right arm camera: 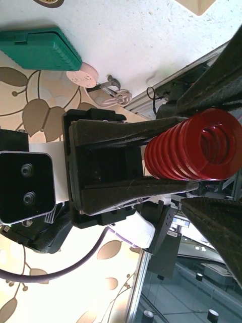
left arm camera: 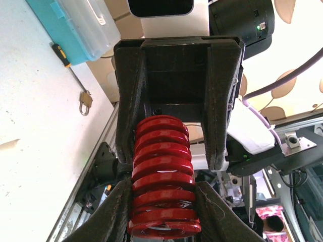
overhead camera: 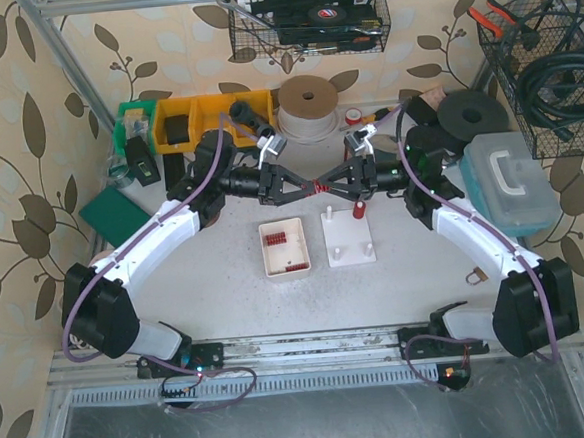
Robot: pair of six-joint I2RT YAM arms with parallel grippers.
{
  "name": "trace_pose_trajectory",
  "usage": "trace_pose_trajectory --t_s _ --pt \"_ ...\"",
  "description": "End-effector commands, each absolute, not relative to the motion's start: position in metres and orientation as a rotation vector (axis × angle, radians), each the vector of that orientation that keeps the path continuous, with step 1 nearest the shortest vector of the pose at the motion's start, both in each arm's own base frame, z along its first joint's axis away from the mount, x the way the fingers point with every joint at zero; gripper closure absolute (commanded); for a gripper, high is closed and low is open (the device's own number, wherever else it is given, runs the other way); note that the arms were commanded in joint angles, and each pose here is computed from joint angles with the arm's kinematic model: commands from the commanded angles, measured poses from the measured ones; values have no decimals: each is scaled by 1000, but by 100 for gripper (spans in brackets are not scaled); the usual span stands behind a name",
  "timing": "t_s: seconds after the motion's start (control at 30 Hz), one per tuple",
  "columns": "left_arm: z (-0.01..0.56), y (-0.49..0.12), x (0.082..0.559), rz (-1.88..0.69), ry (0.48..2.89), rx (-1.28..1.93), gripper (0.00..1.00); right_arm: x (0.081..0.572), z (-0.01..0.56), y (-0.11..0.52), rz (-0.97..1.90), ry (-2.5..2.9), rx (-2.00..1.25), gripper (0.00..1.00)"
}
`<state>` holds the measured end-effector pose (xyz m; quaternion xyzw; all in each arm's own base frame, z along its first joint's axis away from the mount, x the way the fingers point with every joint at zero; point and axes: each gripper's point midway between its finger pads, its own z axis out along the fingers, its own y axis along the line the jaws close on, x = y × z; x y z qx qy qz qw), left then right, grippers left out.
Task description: Install the large spring
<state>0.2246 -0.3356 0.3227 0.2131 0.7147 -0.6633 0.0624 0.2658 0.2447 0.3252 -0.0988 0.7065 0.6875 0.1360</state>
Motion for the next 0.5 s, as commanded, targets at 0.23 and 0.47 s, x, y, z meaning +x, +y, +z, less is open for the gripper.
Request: trace_pose_trajectory --t_s 0.23,0.47 --pt "351 -336 219 -2005 2046 759 100 259 347 245 1980 1993 -396 58" --pt "349 -336 220 -1990 2054 759 100 259 342 246 1956 2021 -395 83"
